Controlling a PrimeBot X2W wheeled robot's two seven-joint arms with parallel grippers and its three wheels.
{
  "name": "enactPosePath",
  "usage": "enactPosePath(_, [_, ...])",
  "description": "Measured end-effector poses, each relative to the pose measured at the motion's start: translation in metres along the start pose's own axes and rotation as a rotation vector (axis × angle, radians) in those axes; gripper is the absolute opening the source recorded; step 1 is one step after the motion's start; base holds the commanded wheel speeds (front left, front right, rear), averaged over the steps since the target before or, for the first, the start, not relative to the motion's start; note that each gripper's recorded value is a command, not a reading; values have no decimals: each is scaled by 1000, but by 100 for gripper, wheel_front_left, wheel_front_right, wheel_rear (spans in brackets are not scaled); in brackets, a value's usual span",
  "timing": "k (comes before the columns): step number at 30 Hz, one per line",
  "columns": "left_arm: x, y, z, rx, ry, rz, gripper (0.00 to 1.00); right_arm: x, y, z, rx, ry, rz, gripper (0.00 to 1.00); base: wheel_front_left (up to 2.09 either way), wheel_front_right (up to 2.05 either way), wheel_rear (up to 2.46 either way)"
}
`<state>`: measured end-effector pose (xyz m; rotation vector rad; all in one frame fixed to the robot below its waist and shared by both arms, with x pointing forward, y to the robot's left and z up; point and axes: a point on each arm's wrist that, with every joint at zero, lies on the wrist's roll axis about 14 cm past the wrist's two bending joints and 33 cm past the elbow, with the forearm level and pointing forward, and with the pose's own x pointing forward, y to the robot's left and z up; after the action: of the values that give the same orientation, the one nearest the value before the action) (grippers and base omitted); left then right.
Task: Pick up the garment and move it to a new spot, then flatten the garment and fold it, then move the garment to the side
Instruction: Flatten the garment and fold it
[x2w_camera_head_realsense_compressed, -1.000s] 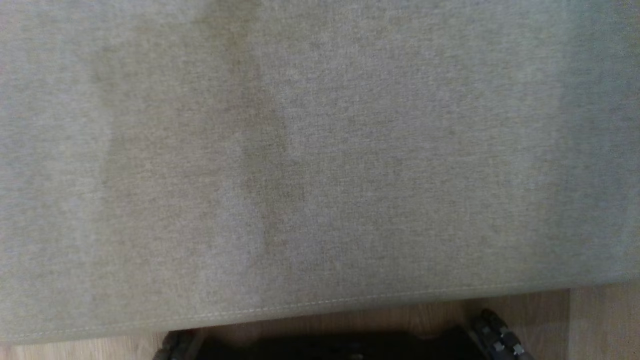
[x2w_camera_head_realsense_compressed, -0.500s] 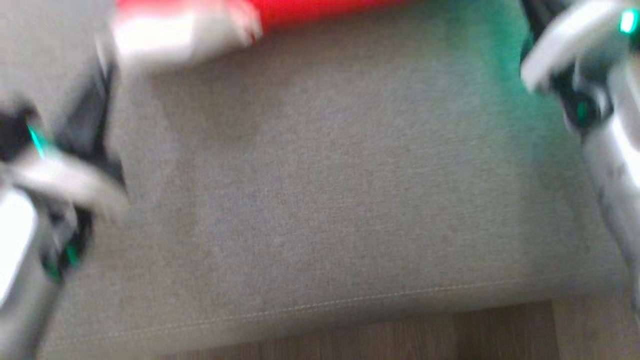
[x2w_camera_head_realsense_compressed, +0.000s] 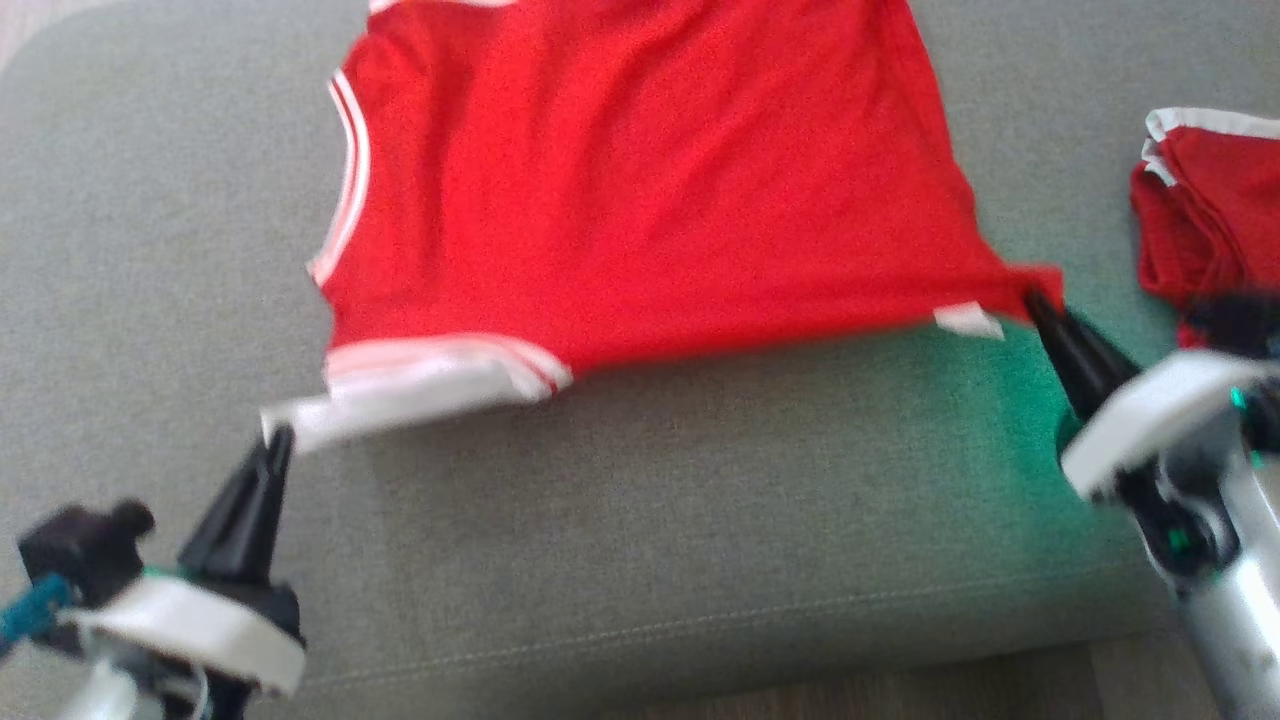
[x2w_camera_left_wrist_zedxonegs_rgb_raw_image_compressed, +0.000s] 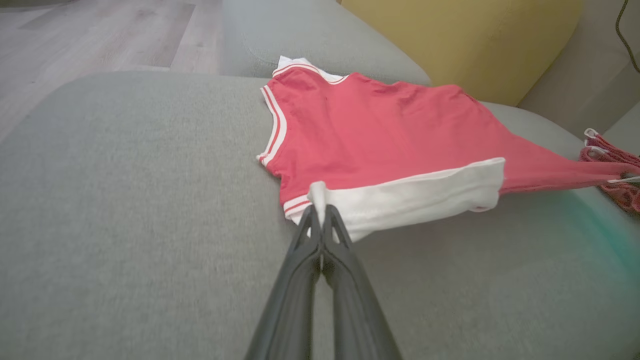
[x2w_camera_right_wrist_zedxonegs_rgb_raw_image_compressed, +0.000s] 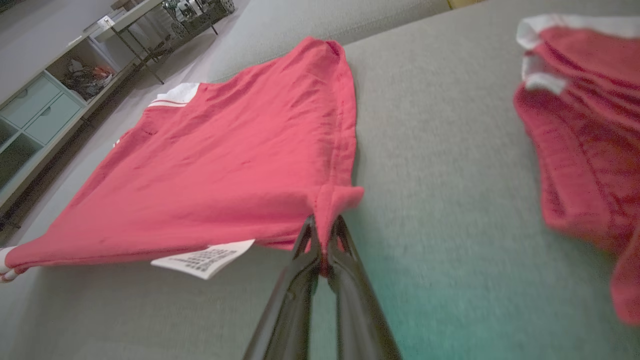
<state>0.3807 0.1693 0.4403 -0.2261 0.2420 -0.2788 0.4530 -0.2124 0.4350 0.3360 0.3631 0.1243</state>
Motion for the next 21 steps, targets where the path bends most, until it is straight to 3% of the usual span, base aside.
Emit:
enactPosePath(7, [-39, -12, -19, -23, 105, 11, 0, -49, -17, -16, 18, 43, -57, 0, 0, 0, 0])
enactPosePath(17, [-48, -22, -6, -40, 97, 3, 0, -73, -3, 3, 24, 2, -72, 0, 0, 0, 0])
enactPosePath(21, [-41, -24, 22, -73, 15, -5, 0, -73, 8, 35, -46, -91, -50, 0, 0, 0, 0])
